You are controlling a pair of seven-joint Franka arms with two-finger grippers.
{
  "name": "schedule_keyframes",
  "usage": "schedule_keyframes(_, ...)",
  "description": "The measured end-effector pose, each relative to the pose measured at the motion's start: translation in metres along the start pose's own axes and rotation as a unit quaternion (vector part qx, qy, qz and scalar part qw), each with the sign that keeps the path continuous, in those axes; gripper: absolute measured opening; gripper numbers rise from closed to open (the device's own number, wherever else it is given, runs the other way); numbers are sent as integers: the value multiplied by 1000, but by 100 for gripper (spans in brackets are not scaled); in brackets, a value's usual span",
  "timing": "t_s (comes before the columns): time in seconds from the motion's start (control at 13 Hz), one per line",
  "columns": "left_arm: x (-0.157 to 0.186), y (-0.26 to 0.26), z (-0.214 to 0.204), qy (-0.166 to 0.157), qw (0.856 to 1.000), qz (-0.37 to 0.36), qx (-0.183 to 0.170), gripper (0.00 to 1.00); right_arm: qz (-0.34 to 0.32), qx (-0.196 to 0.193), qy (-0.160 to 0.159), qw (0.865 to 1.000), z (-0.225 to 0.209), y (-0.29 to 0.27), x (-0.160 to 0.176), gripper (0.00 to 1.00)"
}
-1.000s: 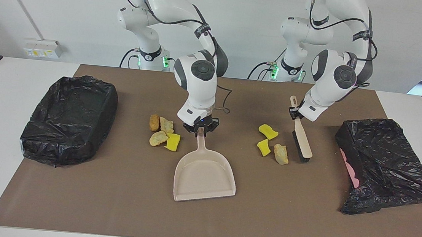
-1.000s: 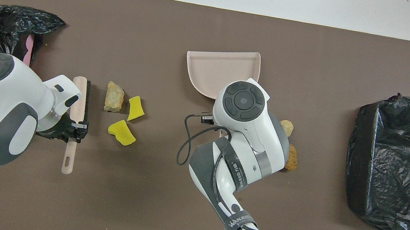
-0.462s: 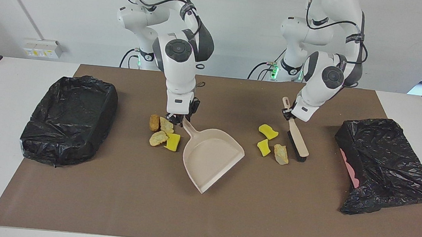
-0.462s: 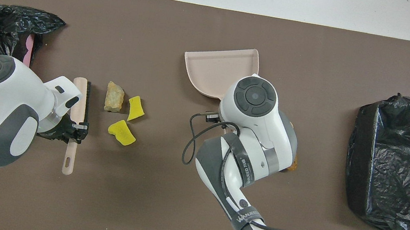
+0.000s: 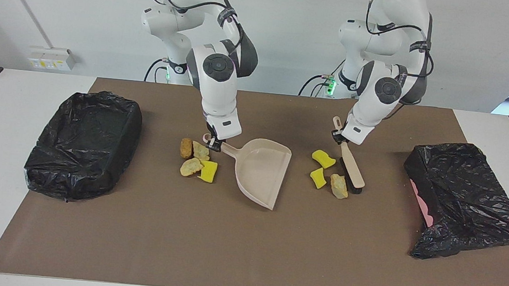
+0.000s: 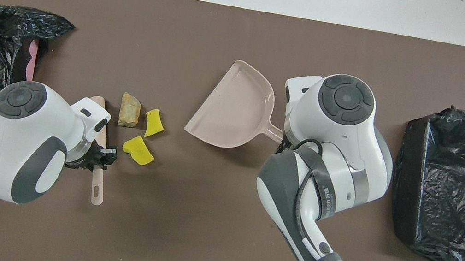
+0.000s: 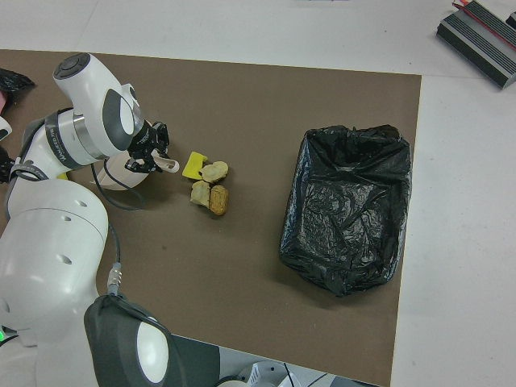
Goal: Sweep and dump trash in bin
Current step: 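Slide the dustpan under the debris while the left gripper brushes it in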
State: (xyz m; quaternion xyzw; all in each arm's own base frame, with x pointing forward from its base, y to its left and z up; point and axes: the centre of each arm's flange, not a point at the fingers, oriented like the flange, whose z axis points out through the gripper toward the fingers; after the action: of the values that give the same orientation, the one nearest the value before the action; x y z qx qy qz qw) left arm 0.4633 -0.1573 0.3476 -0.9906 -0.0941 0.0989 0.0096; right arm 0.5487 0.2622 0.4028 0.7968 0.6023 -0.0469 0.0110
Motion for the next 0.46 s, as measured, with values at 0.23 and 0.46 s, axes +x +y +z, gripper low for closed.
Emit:
schedule_keyframes(0.23, 1, 0, 0, 3, 1000, 5, -2, 26, -32, -10, -3, 999, 12, -29, 19, 33)
schedule_keyframes(0.46, -1, 4, 1, 4, 1000, 21, -1, 26, -47, -10, -13, 999, 29, -48, 25, 33)
